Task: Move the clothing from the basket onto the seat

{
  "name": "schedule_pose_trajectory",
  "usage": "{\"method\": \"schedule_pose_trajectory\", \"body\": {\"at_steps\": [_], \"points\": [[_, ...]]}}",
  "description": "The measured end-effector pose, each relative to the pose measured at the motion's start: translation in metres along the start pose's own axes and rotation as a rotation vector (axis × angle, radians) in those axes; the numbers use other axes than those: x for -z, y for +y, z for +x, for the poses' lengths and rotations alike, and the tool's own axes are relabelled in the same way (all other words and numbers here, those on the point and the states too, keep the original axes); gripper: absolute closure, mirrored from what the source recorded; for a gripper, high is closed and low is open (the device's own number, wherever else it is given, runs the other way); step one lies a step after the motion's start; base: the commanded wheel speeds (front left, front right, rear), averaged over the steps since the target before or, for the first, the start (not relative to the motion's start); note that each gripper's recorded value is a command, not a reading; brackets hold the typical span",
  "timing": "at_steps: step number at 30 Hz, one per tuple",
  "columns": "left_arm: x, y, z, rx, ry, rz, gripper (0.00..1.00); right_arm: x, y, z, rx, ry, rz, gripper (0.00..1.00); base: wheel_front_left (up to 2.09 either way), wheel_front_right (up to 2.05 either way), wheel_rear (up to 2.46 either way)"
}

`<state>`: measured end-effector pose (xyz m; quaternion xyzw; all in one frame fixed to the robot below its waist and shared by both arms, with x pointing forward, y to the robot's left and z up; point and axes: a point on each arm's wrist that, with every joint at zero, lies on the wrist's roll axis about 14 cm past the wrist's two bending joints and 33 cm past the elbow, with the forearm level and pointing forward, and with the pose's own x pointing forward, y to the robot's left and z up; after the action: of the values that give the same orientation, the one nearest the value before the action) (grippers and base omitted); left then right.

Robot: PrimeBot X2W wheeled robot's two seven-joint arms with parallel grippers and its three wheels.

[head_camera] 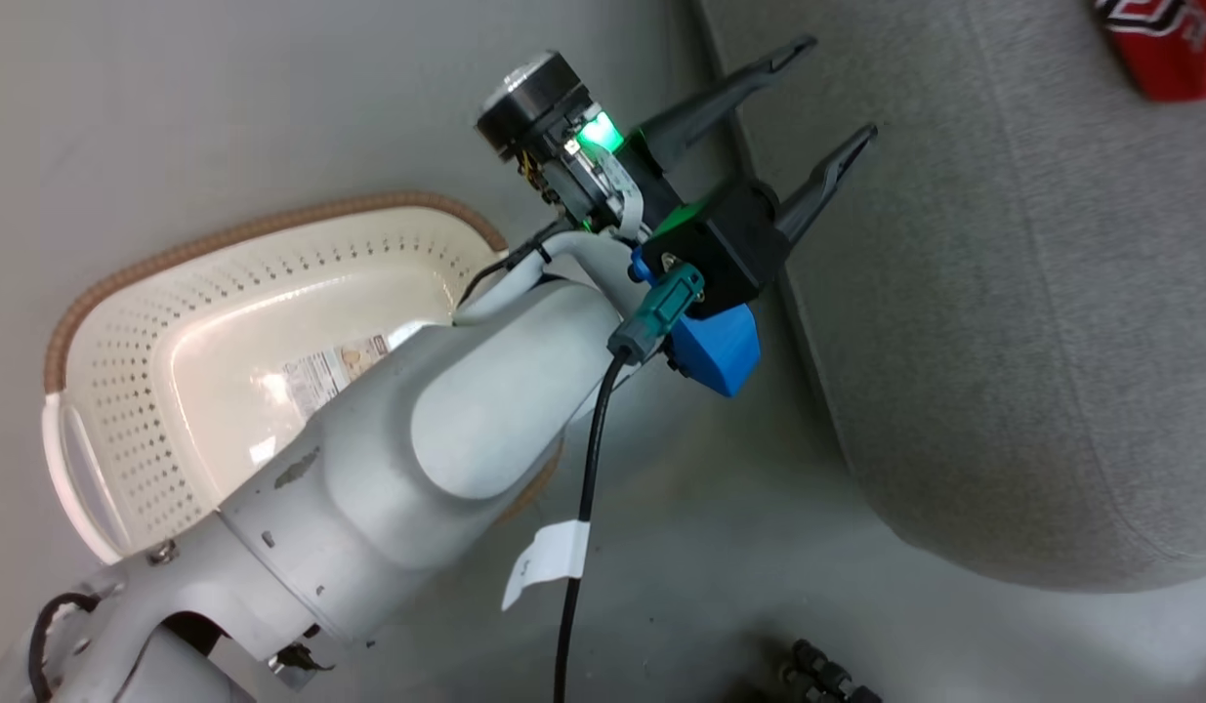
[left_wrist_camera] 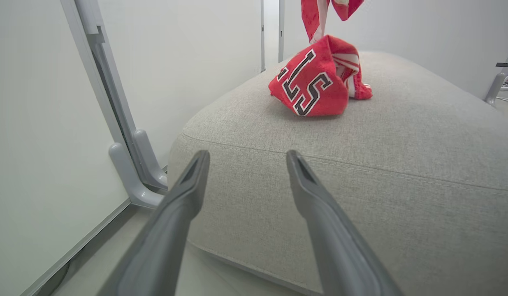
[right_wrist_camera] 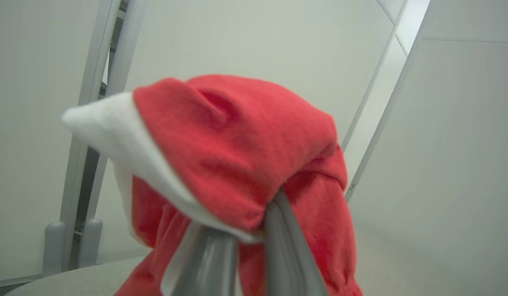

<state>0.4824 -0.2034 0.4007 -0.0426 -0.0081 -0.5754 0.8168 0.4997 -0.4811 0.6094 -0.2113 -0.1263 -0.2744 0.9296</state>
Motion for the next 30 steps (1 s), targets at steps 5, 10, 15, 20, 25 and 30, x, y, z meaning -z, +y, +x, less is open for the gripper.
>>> {"method": "schedule_pose_trajectory", "body": {"at_steps": [5,10,15,20,25,30], "points": [[0.029,0.012,-0.006,-0.021,0.027,-0.032,0.0,0.064,0.023,-0.009,-0.041,0.155,-0.038,1.0,0.0,0.0,0.0],[0.043,0.015,-0.01,-0.033,0.041,-0.05,0.0,0.115,0.034,-0.033,-0.06,0.298,-0.043,1.0,0.0,0.0,0.0],[0.044,0.014,-0.01,-0.031,0.042,-0.05,0.0,0.15,0.036,-0.063,-0.065,0.427,-0.038,1.0,0.0,0.0,0.0],[0.043,0.014,-0.01,-0.029,0.044,-0.048,0.0,0.158,0.037,-0.076,-0.074,0.465,-0.029,1.0,0.0,0.0,0.0],[0.038,0.013,-0.009,-0.025,0.042,-0.039,0.0,0.152,0.038,-0.08,-0.076,0.452,-0.014,0.0,0.0,0.0,0.0],[0.023,0.013,-0.009,-0.037,0.029,-0.029,0.0,0.139,0.037,-0.091,-0.089,0.431,-0.012,0.0,0.0,0.0,0.0]]}}
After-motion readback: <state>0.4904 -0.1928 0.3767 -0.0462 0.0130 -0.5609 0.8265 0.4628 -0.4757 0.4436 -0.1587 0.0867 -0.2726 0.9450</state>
